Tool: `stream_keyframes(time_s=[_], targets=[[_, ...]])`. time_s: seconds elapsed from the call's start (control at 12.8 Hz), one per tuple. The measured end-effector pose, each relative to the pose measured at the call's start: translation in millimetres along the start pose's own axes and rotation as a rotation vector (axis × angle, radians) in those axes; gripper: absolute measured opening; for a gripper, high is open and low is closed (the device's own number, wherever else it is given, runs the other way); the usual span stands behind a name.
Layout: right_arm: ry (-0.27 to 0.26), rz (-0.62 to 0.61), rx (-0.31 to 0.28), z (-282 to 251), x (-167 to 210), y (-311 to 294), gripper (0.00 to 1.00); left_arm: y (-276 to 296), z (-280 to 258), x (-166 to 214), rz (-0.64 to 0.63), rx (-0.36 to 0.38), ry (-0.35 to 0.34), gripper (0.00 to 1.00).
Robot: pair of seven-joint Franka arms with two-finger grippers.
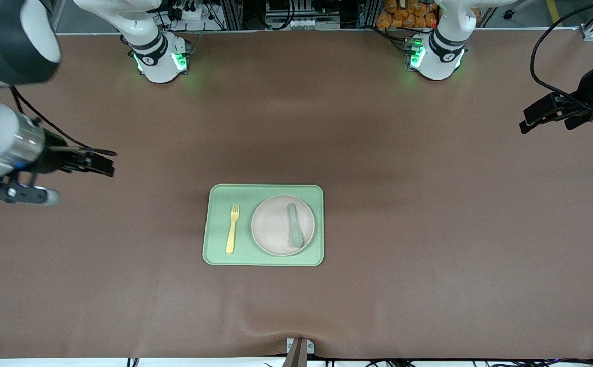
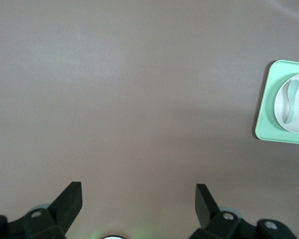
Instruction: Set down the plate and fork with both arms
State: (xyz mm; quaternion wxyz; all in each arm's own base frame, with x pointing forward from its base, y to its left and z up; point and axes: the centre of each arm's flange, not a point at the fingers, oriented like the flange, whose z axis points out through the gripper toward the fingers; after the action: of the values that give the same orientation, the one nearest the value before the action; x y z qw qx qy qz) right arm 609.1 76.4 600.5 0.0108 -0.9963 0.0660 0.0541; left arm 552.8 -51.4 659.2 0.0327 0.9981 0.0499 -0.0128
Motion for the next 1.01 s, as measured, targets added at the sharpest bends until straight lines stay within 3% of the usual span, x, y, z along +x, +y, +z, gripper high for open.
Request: stream_keyframes(time_s=[0.39,0.62,1.01], targets=[[0.037,0.004,-0.007,-25,-41,19,1.00,0,-1,-1,0.000,0.002,0.003,1.00],[0.040,-0.081,-0.009,-25,-42,29,1.00,-3,-1,0,-0.002,0.033,0.009,1.00],[0.077,-0.106,0.004,-37,-38,38,1.00,1,-1,-1,0.006,0.047,0.011,1.00]])
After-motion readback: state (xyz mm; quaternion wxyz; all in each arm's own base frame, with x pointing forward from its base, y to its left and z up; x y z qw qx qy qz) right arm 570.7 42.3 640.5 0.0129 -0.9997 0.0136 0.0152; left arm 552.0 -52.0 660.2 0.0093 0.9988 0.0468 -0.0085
